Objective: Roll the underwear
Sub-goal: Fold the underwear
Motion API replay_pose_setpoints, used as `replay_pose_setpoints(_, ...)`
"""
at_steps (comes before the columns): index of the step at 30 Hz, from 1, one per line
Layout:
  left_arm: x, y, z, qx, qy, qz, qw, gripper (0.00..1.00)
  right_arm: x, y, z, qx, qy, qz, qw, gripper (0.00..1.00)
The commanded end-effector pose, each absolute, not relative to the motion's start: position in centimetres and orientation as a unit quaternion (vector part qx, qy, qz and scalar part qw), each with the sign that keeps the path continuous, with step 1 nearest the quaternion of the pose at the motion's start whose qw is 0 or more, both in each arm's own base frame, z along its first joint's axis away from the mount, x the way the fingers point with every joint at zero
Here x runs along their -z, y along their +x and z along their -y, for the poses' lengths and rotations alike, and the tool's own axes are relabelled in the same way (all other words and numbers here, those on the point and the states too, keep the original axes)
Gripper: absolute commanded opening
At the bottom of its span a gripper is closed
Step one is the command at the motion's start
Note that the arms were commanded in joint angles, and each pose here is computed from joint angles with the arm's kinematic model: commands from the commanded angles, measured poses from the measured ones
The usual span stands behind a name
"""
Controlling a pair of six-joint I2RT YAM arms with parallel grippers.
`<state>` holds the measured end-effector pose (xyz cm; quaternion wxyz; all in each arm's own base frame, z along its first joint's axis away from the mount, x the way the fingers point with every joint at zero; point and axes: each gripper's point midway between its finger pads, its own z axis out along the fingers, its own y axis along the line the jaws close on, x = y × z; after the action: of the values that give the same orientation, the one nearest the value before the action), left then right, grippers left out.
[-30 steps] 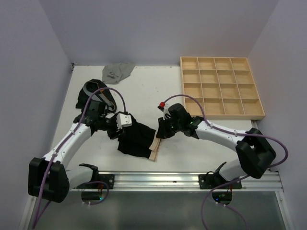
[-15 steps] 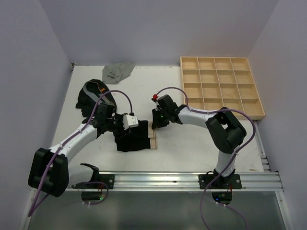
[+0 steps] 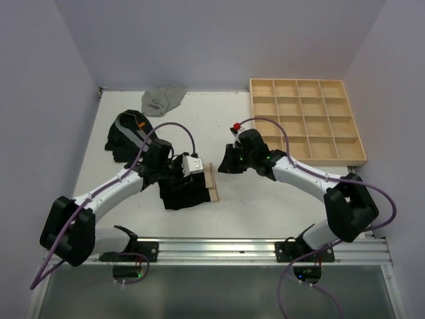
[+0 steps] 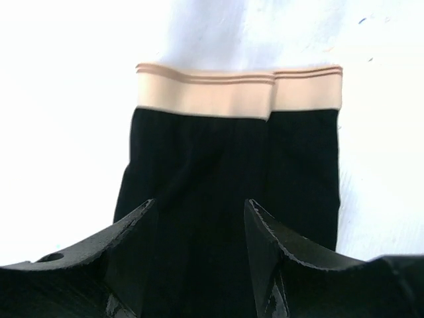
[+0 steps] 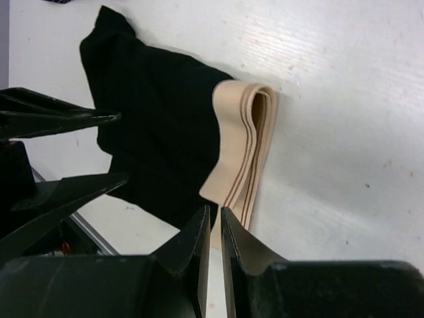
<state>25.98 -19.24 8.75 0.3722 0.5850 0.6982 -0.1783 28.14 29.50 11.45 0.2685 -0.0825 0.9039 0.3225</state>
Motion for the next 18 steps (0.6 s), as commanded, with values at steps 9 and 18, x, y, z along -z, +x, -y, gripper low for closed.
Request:
replay_pose_setpoints(9,-9.0,26.3,26.7,0.184,0.625,-0.659,0.377,0.56,-5.7,23.7,-29.5,-0.412,0.051,-0.894,0.169,0.04)
replay_pose_setpoints(18,-6.3,25.2,28.0,0.189,0.647,-0.658,0.336,0.5,-4.4,22.6,-28.9,-0.414,0.068,-0.893,0.166,0.04)
